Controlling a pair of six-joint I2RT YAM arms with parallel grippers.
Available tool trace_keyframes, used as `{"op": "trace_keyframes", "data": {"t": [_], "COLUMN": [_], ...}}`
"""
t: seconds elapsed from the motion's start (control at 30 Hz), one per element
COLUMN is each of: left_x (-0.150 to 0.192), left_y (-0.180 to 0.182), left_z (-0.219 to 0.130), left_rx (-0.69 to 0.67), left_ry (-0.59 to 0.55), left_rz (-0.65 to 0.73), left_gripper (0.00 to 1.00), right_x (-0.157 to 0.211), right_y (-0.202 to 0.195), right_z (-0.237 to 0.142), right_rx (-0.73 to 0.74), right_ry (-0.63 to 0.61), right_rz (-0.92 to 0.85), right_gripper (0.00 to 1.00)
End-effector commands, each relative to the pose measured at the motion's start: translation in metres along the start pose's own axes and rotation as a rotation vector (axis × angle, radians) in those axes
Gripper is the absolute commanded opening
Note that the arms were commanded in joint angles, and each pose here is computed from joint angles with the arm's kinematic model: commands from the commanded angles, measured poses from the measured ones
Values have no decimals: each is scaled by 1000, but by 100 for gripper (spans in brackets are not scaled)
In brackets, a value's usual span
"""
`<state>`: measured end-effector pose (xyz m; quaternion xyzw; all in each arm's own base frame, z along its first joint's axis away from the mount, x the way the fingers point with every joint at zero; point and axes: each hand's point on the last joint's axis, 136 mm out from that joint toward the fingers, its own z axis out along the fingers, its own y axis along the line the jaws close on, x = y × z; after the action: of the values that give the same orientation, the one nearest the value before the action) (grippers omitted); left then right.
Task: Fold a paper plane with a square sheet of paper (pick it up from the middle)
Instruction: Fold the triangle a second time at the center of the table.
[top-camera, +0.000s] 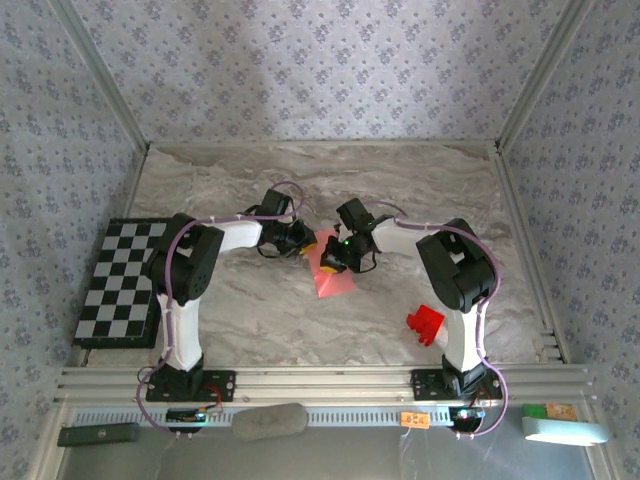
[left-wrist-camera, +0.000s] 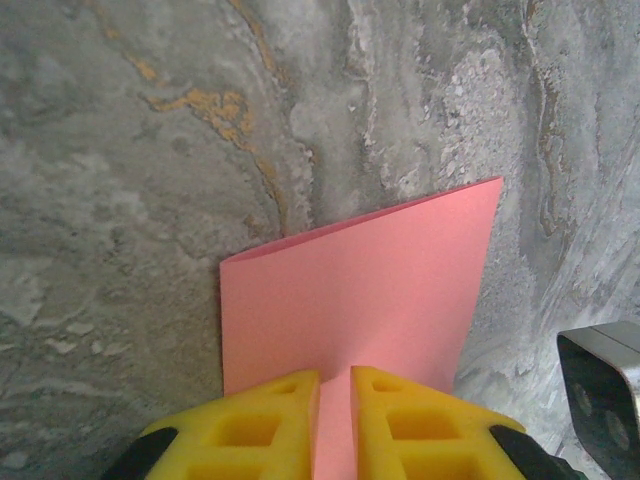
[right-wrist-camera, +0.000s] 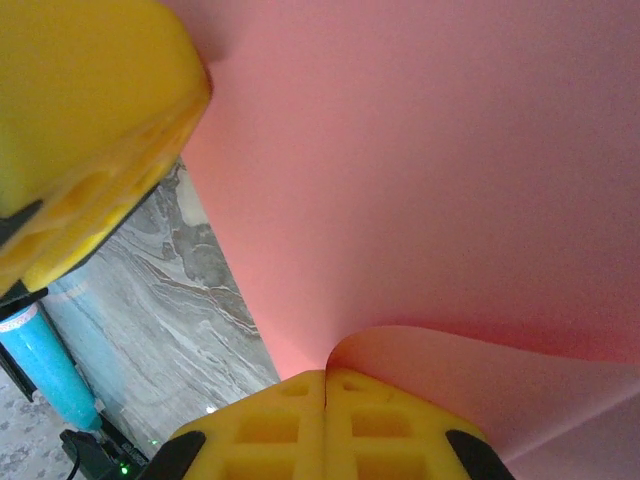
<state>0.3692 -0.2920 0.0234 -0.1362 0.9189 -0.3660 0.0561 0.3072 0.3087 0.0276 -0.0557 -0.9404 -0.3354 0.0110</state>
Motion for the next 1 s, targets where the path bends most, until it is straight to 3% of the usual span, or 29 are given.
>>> {"op": "trace_keyframes", "data": {"t": [0.0, 0.97], "left_x": [16, 16], "left_y": [36, 38], "left_z": [16, 17], "left_rx": [-103, -106], "left_ry": [50, 52], "left_rz": [-51, -54], "left_gripper": [17, 17], "right_x": [1, 4], "right_y": [-3, -14], "right_z": [6, 0], "right_rx": [-5, 49], "right_ry": [0, -2], "right_rz": [19, 15], "right_gripper": [2, 2]}}
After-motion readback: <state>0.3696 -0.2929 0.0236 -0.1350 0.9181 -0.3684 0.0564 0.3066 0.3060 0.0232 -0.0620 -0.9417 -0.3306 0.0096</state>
